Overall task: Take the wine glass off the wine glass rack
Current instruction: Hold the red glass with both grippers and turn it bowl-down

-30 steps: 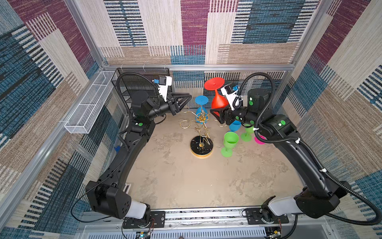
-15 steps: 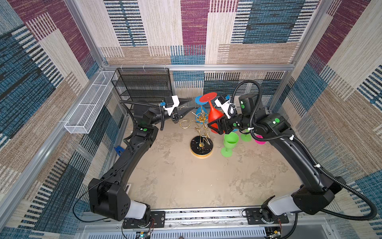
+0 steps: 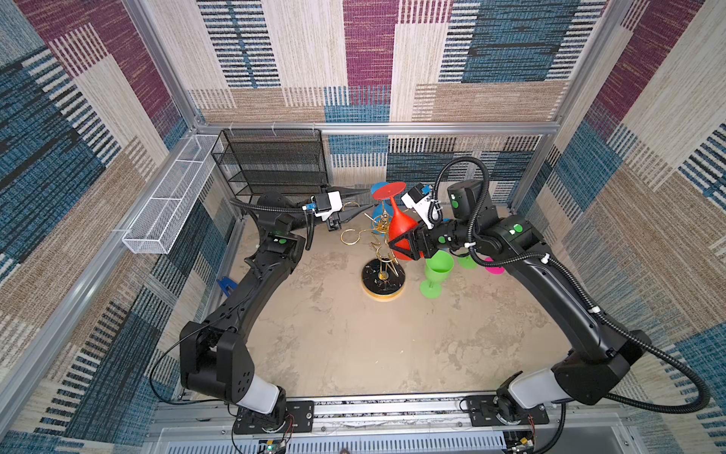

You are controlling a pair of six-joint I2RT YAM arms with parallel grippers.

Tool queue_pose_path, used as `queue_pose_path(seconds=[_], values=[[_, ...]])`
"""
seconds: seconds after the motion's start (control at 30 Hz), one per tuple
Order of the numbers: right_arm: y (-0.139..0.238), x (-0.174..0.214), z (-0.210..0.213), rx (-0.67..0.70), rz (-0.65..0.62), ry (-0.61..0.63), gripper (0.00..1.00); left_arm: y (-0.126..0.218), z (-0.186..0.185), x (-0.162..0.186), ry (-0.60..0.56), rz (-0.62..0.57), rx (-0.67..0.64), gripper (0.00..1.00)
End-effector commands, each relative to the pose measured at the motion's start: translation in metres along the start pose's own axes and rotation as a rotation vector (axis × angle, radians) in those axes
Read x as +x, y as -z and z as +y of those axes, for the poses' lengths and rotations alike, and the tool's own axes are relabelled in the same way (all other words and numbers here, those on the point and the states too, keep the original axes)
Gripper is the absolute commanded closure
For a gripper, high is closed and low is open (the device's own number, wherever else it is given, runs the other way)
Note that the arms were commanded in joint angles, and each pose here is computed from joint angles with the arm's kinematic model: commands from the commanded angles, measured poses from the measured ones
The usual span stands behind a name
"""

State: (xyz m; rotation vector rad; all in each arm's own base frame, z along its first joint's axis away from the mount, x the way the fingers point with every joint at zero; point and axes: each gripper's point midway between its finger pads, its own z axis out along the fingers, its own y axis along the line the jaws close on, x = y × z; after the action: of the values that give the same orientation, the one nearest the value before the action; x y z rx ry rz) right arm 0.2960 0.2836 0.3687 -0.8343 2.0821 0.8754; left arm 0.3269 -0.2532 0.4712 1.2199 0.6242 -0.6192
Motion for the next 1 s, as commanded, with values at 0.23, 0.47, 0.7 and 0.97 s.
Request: queue_pose_path(seconds=[0.23,0.47,0.7,0.97], values=[[-0.008,-0.002,0.006,-0.044,0.007,-0.019,0.69,-0.005,-0.003,-0.006,-0.055,-0.029,0.027,0.66],[-0.008,0.0,0.007,-0.046,0.013,-0.021,0.7,-0.013,-0.001,-0.011,-0.082,-0.043,0.022,0.66],[-0.008,-0.003,0.009,-0.049,0.005,-0.015,0.7,-0.017,-0.001,-0.015,-0.102,-0.052,0.028,0.73],[-0.006,-0.006,0.009,-0.049,-0.001,-0.012,0.7,-0.022,-0.001,-0.017,-0.116,-0.057,0.036,0.91]])
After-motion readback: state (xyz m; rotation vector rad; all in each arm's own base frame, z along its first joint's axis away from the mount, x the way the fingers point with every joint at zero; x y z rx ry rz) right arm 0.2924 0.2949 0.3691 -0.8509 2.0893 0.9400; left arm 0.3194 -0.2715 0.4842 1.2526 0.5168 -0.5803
